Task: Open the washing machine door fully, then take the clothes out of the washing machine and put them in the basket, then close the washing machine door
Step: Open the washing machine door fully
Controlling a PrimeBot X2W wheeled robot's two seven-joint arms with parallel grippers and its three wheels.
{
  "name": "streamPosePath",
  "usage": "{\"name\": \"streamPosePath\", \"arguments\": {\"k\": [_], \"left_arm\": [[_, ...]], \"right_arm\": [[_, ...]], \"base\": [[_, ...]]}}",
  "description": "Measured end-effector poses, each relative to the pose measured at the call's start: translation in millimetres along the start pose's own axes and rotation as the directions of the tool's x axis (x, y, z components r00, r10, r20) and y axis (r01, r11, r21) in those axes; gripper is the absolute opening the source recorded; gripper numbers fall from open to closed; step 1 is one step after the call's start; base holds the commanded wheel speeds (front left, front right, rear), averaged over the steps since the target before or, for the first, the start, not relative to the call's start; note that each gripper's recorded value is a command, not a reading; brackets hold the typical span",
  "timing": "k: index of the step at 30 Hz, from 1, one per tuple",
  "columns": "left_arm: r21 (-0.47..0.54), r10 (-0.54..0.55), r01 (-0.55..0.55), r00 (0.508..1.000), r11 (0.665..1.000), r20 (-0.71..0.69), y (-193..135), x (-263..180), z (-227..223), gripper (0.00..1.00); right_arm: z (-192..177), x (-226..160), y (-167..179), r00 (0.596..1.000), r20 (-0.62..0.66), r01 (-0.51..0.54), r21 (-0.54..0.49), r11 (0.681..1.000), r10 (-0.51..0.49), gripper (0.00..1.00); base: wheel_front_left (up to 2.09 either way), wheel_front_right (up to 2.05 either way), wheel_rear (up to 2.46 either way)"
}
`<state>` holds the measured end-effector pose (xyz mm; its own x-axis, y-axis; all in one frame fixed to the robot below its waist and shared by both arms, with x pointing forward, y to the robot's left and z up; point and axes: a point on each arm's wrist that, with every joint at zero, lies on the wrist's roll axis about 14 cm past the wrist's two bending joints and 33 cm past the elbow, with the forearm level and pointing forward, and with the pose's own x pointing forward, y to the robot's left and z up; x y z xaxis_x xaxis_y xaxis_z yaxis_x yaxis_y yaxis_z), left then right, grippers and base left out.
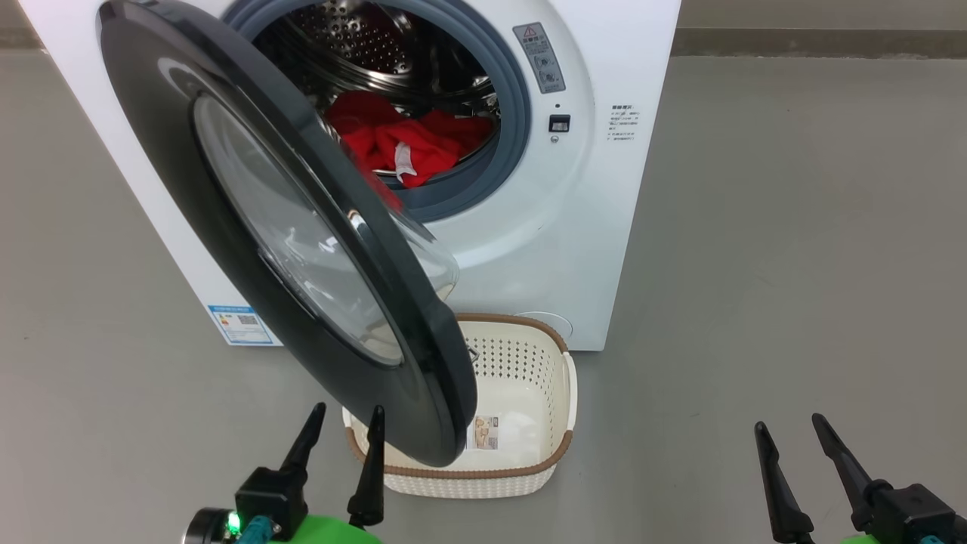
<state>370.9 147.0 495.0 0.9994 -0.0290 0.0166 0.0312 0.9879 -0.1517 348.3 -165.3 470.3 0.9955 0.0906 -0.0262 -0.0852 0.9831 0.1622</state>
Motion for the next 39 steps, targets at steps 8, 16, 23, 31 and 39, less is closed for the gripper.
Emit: {"name": "streamPosePath", "arguments": {"k": [8,16,23,31,39], "left_arm": [[0.000,-0.001,0.001,1.000,1.000,-0.002,-0.5,-0.1,-0.5,1.00],[0.000,-0.001,0.001,1.000,1.000,-0.001,-0.4,-0.1,-0.2,0.73],[0.000,0.000,0.000,1.000,1.000,0.003,-0.2,-0.4,1.0,0.00],[-0.002,0.005,-0.005,0.999,1.000,0.049,1.4,1.2,15.6,0.00],[-0.006,0.027,-0.026,0.976,1.000,0.216,5.2,7.5,71.2,0.00]], "right_arm": [[-5.7,-1.5,0.4,1.000,-0.018,0.000,0.004,1.000,0.000,1.00],[-6.8,-2.1,0.2,1.000,-0.021,0.001,0.004,1.000,-0.001,1.00],[-6.8,-2.4,2.1,1.000,-0.021,-0.004,0.005,1.000,0.005,1.00],[-6.4,-2.3,3.6,1.000,-0.020,-0.009,0.005,1.000,0.009,1.00],[-4.7,-2.2,6.6,1.000,-0.014,-0.018,0.005,1.000,0.018,1.00]], "base": [[0.00,0.00,0.00],[0.00,0.00,0.00],[0.00,0.00,0.00],[0.00,0.00,0.00],[0.00,0.00,0.00]]}}
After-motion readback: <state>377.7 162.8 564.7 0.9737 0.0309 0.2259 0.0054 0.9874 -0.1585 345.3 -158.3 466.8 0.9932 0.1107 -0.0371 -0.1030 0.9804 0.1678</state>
